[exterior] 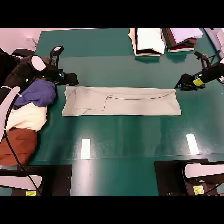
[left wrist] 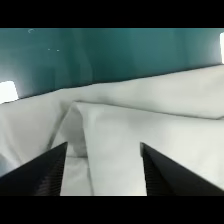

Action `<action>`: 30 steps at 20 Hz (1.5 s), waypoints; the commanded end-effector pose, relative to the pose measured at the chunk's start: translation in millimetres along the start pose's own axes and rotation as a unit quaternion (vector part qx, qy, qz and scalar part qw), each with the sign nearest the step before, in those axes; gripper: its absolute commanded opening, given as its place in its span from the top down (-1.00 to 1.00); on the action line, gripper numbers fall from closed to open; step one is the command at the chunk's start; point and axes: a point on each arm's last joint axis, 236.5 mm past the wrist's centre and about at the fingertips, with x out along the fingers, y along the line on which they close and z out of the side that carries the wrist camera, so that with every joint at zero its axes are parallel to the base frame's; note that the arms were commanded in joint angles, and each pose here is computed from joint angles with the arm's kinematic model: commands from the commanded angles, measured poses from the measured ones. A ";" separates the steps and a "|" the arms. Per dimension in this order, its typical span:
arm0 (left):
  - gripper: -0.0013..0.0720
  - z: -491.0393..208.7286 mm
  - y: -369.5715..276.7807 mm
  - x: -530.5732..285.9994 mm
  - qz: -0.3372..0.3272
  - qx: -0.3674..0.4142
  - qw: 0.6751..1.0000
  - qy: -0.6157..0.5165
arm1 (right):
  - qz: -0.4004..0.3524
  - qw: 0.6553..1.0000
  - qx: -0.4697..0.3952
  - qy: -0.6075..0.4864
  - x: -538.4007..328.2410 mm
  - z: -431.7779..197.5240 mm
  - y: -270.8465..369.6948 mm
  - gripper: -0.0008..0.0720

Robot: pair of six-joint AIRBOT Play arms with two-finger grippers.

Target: Fold the shirts.

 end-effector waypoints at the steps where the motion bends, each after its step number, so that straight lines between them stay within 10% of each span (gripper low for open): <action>1: -0.50 -5.3 -8.1 -12.1 -0.010 0.003 1.000 0.028 | 0.033 0.999 0.013 0.001 -7.6 -16.6 -13.5 -0.26; 2: -0.31 -7.2 -8.9 -12.2 -0.012 0.002 0.999 0.032 | 0.034 0.999 0.031 0.006 -4.6 -28.9 -27.6 -0.28; 4: 0.88 -6.8 -11.0 -12.1 -0.016 0.000 0.999 0.031 | 0.036 0.996 0.083 0.014 5.5 -51.3 -56.3 -0.73; 12: 0.90 -0.7 -62.6 -6.9 -0.086 -0.017 0.996 0.016 | 0.145 0.979 0.135 0.043 73.8 -67.4 -43.9 -0.70; 14: 0.90 -4.3 -86.1 -2.1 -0.096 0.003 0.995 0.016 | 0.142 0.983 0.106 0.054 87.2 -59.4 -29.6 -0.37; 17: 0.90 -6.8 -125.9 6.2 -0.113 0.010 0.994 0.007 | 0.136 0.988 0.057 0.039 84.4 -36.1 -8.2 0.85; 18: 0.90 -9.3 -139.4 13.1 -0.118 0.017 0.993 0.005 | 0.140 0.989 0.039 0.038 77.3 -28.7 1.3 0.94; 30: 0.90 -48.2 -251.5 134.1 -0.180 0.069 0.979 0.063 | 0.158 0.968 -0.165 -0.102 -81.1 37.9 213.3 0.94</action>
